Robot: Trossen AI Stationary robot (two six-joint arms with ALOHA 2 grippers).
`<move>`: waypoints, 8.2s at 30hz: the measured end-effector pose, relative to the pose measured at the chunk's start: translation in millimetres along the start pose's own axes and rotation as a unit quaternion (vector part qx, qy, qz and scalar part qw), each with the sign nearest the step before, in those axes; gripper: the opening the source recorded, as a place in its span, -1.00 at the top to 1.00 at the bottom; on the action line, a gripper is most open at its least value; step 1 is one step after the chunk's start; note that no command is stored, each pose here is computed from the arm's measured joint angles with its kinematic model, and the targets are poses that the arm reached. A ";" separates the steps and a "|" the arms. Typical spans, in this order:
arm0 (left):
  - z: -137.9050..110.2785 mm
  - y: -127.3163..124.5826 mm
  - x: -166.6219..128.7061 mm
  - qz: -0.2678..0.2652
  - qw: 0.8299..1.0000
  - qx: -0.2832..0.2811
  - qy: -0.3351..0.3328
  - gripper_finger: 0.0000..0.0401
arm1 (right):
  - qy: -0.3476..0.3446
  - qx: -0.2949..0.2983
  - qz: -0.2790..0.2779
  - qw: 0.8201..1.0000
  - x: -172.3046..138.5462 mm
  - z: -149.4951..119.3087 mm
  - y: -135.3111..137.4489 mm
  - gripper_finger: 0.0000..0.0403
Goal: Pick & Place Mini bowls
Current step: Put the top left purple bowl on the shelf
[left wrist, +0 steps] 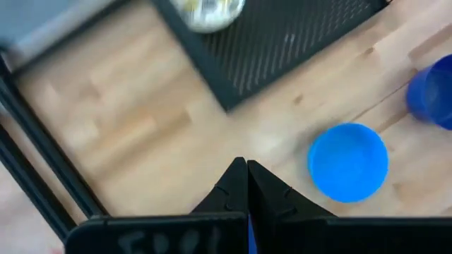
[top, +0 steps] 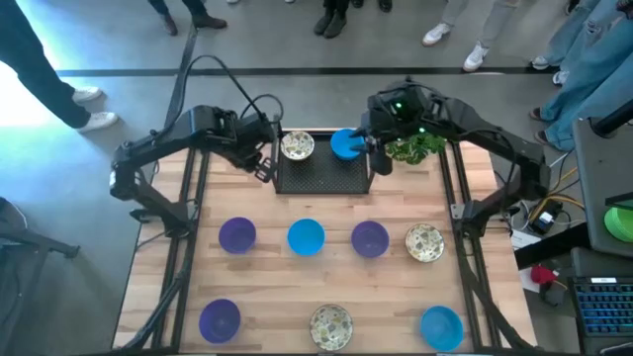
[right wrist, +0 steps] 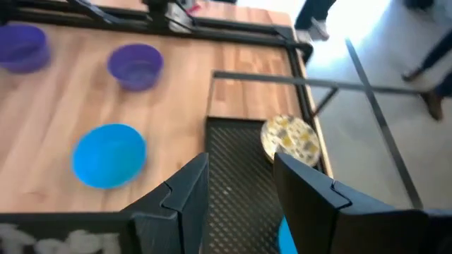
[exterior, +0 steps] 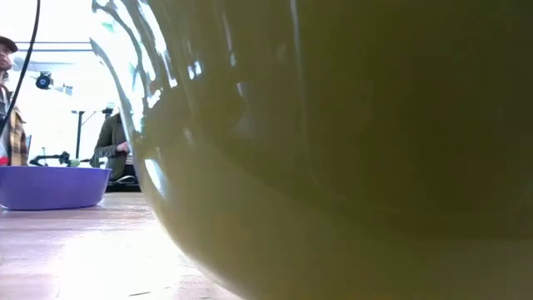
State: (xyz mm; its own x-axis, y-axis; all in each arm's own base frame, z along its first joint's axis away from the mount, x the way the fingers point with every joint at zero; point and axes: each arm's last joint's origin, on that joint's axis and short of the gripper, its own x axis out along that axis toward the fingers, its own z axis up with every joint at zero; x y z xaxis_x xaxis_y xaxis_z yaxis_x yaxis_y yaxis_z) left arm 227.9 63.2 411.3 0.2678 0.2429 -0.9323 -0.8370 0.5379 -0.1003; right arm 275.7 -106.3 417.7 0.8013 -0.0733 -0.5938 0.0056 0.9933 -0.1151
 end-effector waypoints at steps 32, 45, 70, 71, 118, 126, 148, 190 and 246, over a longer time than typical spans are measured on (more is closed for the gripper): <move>-68.6 5.3 124.0 0.009 0.967 -0.143 0.211 0.61 | -0.047 -0.040 -0.006 0.998 -48.6 3.1 17.3 0.28; -90.1 0.1 159.7 -0.012 0.954 -0.188 0.234 0.61 | -0.043 -0.039 -0.005 0.998 -48.5 2.3 17.4 0.31; -107.6 0.8 193.2 -0.038 0.947 -0.229 0.221 0.61 | -0.043 -0.037 -0.005 0.998 -48.5 2.3 17.4 0.37; -107.7 0.9 193.2 -0.038 0.947 -0.229 0.221 0.61 | -0.043 -0.037 -0.005 0.998 -48.5 2.3 17.4 0.37; -107.8 2.5 189.7 -0.006 0.942 -0.257 0.216 0.61 | -0.022 -0.045 0.002 0.999 -36.9 -6.5 17.5 0.37; -115.7 4.1 199.2 -0.007 0.940 -0.267 0.215 0.61 | -0.022 -0.045 0.002 0.999 -36.9 -6.4 17.5 0.37; -120.6 6.2 203.8 -0.008 0.941 -0.255 0.222 0.98 | -0.024 -0.045 0.002 0.999 -37.3 -6.2 17.5 0.37; 0.9 -104.3 81.4 -0.232 0.964 0.067 0.109 1.00 | -0.030 -0.020 0.000 0.999 -37.4 -4.9 17.0 0.37; 66.4 -120.9 236.8 -0.045 0.865 0.495 0.066 1.00 | -0.065 0.023 -0.013 0.998 -64.5 -4.0 22.9 0.37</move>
State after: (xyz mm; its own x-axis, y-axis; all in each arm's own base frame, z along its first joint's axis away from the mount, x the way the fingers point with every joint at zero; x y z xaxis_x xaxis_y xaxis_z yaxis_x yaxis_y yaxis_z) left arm 424.2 109.2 225.6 0.1982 0.1047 -0.9746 0.0219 0.9936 0.1112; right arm 221.8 -79.2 450.2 0.8716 -0.0891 -0.4820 0.0518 0.9946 -0.0902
